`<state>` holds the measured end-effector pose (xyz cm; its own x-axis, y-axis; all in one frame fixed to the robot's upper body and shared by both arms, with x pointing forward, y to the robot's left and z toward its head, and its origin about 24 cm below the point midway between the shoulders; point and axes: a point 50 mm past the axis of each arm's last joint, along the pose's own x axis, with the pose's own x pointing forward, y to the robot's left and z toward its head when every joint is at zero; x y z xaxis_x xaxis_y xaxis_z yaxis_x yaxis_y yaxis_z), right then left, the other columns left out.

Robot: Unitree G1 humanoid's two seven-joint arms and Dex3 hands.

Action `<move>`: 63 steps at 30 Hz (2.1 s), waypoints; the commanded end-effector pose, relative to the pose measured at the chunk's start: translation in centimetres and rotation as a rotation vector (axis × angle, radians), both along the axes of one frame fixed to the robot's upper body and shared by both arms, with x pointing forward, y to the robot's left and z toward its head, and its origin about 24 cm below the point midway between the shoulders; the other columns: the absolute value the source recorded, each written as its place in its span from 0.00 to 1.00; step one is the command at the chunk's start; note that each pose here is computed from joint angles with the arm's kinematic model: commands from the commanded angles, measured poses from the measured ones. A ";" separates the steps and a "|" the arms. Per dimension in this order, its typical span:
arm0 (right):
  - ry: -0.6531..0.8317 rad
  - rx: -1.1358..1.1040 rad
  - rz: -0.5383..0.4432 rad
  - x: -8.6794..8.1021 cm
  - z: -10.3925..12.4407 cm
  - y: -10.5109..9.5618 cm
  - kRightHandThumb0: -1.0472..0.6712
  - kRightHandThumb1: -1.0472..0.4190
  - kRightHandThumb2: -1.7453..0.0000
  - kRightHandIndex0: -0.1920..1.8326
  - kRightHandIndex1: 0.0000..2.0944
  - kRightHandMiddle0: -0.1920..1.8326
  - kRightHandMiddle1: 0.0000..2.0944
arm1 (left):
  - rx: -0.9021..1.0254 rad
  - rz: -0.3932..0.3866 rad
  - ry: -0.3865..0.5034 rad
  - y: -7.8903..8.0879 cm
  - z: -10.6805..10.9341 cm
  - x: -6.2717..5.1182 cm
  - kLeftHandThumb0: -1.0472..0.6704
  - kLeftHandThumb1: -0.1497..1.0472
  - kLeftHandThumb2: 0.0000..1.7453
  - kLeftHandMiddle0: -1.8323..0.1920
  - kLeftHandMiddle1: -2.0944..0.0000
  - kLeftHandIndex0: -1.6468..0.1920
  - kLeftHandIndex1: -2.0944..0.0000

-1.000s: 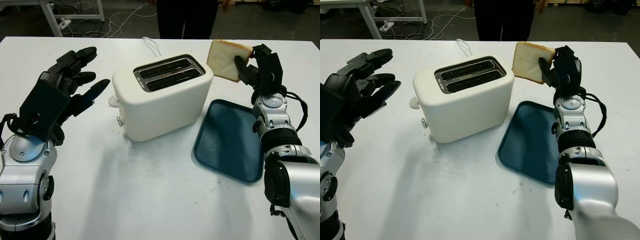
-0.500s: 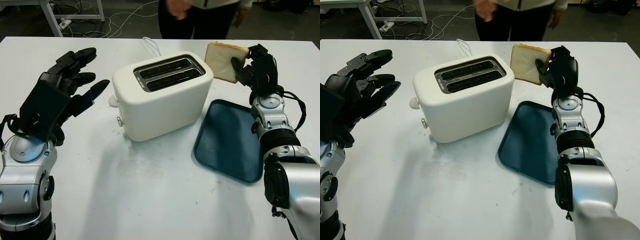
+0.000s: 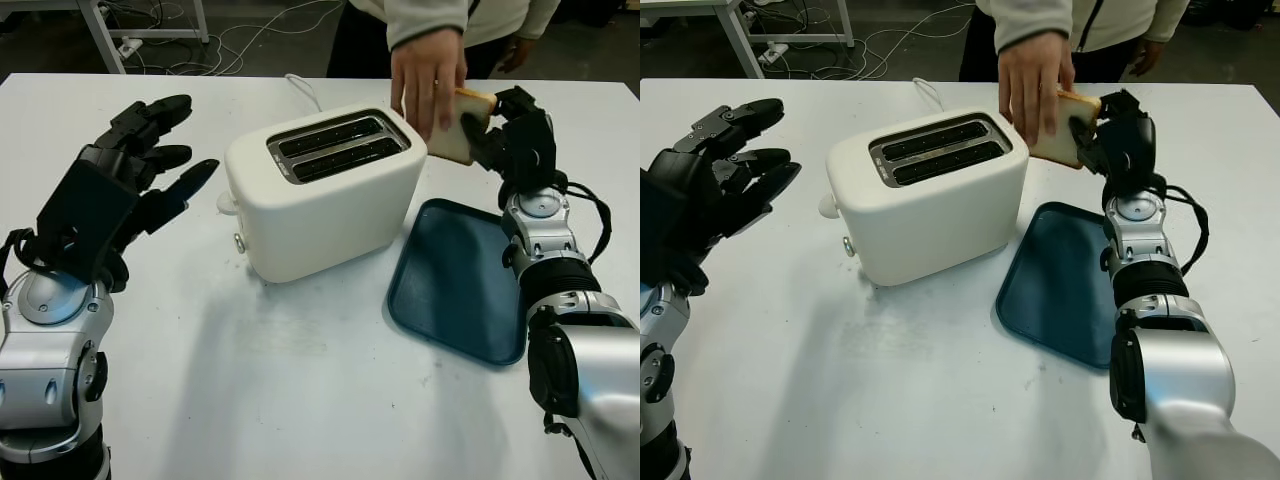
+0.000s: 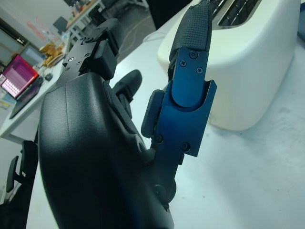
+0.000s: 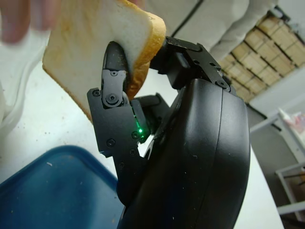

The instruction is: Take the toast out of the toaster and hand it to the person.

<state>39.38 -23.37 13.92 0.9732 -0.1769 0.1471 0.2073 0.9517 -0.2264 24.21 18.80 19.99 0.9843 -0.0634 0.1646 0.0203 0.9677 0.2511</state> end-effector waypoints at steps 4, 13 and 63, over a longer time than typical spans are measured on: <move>-0.024 0.004 0.008 -0.1 0.1 -0.1 0.53 0.09 0.76 0.52 0.83 0.39 0.83 | 0.000 0.002 -0.011 -0.1 0.0 -0.1 0.17 0.89 0.10 0.91 0.55 0.78 0.81; -0.033 0.044 0.042 -0.1 0.4 0.1 0.51 0.09 0.76 0.52 0.83 0.39 0.83 | 0.030 -0.011 -0.021 -0.2 0.1 0.3 0.17 0.89 0.11 0.90 0.53 0.78 0.78; -0.105 -0.126 0.175 -14.5 -4.5 2.2 0.12 0.09 0.65 0.18 0.04 0.19 0.02 | -0.133 0.149 -0.057 0.8 -4.0 -3.2 0.19 0.89 0.17 0.89 0.57 0.82 0.73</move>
<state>25.74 -21.70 8.98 0.9776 -0.0058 0.2104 0.0815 0.9321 -0.3529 21.58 19.78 16.27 0.9769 0.0940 0.1917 -0.1190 0.9852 0.1231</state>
